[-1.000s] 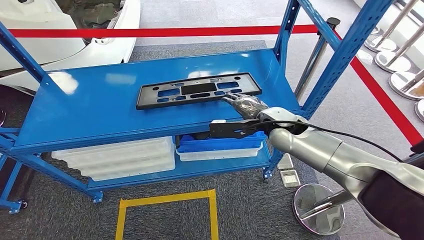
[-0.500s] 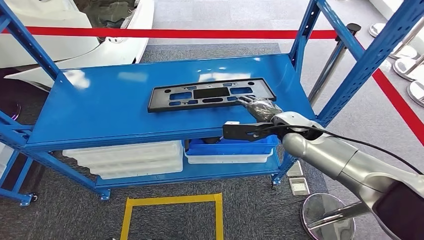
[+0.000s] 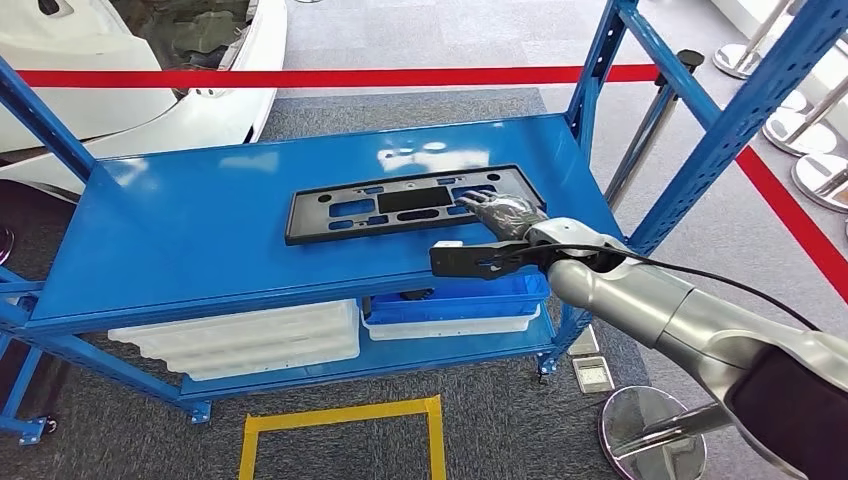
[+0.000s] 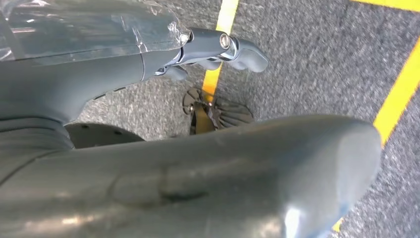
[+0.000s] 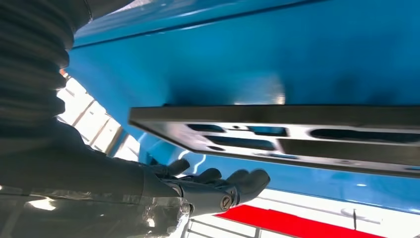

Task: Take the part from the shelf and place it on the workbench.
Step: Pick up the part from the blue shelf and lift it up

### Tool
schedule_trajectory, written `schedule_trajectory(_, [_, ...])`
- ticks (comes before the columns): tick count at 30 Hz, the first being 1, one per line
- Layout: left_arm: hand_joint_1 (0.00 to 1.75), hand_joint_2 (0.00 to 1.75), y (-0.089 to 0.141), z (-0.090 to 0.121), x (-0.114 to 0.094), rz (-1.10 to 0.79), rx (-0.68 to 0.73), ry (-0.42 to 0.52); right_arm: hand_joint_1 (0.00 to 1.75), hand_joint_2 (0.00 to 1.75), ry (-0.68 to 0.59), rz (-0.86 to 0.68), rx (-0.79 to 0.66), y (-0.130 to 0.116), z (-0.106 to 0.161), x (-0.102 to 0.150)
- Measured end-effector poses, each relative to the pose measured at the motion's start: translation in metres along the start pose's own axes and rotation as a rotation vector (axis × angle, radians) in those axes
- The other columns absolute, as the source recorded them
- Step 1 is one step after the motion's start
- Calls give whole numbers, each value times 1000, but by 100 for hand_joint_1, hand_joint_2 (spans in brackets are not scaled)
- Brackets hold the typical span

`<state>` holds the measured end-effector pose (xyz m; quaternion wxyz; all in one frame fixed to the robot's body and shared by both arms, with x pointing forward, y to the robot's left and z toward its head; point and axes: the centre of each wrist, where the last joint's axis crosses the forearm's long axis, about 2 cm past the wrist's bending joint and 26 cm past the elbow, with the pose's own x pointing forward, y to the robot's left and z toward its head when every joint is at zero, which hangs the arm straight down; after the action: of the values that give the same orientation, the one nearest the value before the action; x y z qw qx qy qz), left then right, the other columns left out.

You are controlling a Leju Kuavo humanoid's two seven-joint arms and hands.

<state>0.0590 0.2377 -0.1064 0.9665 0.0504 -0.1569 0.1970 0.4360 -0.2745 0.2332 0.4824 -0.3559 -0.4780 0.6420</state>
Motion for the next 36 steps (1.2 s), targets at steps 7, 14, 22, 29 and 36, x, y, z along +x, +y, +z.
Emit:
schedule_trajectory(7, [0,0,0,0,0,-4,-3,-1,0,175,2,0,6,2,0,-1])
schedule_trajectory(14, [0,0,-1,0,0,-4,-4,-1,0,175,3,0,10,3,1,-1])
schedule_trajectory(22, [0,0,0,0,0,-4,-4,0,0,175,6,1,8,2,1,-1])
schedule_trajectory(29, [0,0,0,0,0,-4,-4,1,0,175,7,2,8,2,0,-1])
schedule_trajectory(36, [0,0,0,0,0,2,-3,2,0,175,9,2,9,2,0,-1])
